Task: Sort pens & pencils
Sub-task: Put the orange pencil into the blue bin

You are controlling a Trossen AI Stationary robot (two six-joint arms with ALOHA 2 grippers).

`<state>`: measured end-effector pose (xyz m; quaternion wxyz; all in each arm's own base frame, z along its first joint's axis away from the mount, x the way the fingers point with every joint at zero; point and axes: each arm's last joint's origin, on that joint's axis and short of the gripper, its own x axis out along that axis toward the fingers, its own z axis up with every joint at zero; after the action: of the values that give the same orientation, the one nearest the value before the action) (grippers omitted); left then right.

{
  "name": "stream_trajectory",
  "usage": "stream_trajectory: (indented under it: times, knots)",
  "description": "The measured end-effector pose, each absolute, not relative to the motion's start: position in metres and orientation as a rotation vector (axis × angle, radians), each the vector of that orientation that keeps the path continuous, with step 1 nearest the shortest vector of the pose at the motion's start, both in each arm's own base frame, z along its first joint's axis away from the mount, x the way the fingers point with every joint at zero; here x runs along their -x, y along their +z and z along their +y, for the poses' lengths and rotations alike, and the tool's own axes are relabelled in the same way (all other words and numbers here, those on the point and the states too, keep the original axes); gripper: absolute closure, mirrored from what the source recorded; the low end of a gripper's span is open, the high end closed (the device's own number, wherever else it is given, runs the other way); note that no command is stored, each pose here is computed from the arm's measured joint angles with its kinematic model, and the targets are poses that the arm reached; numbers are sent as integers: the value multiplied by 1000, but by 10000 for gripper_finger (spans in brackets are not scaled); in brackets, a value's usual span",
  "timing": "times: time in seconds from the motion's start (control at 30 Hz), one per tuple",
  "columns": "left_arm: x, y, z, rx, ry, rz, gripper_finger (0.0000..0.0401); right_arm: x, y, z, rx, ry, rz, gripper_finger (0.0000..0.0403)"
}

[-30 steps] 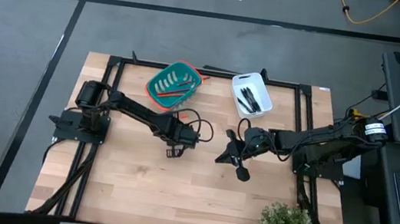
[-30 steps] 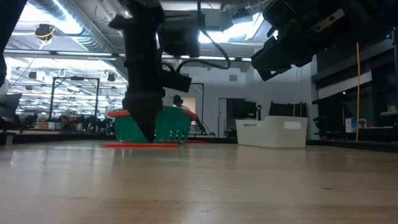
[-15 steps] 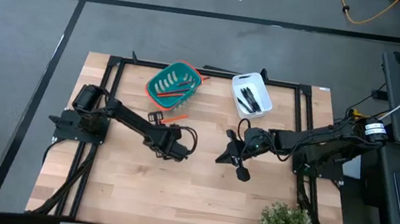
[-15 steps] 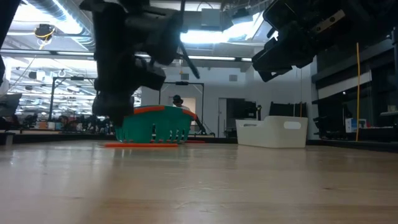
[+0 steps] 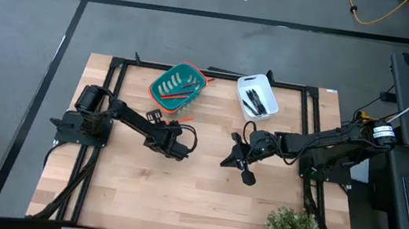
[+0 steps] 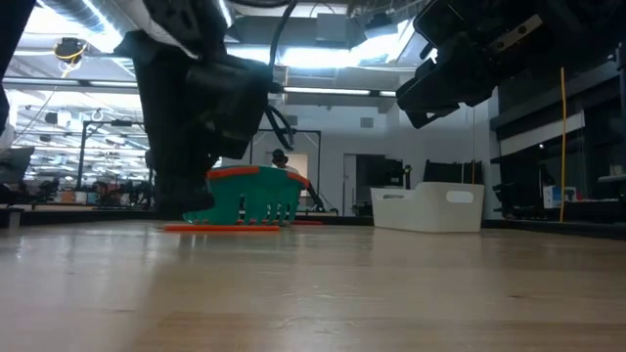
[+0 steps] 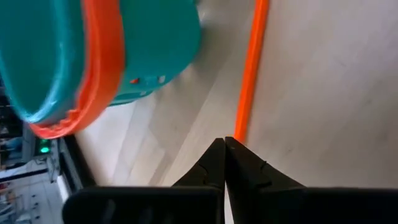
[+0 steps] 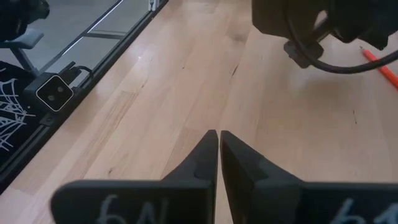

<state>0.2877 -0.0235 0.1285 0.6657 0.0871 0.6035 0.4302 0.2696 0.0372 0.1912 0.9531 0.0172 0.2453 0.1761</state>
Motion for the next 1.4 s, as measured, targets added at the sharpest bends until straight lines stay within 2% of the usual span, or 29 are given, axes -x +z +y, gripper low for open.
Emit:
stream_trajectory:
  times: [0.37,0.67,0.93,1.2,1.4]
  knots:
    - [-284,109,-11,-98,859,1391,401,-270,191,37,-35,358,499,382]
    - [-300,117,-17,-81,611,1470,401,-270,191,37,-36,358,498,382]
    - [-326,148,-41,62,295,1328,401,-269,191,37,-36,359,501,382]
    - [-305,174,-50,-104,522,1255,401,-269,191,42,-29,375,503,382]
    - [-297,172,-48,-153,680,1259,401,-269,192,42,-28,376,490,382]
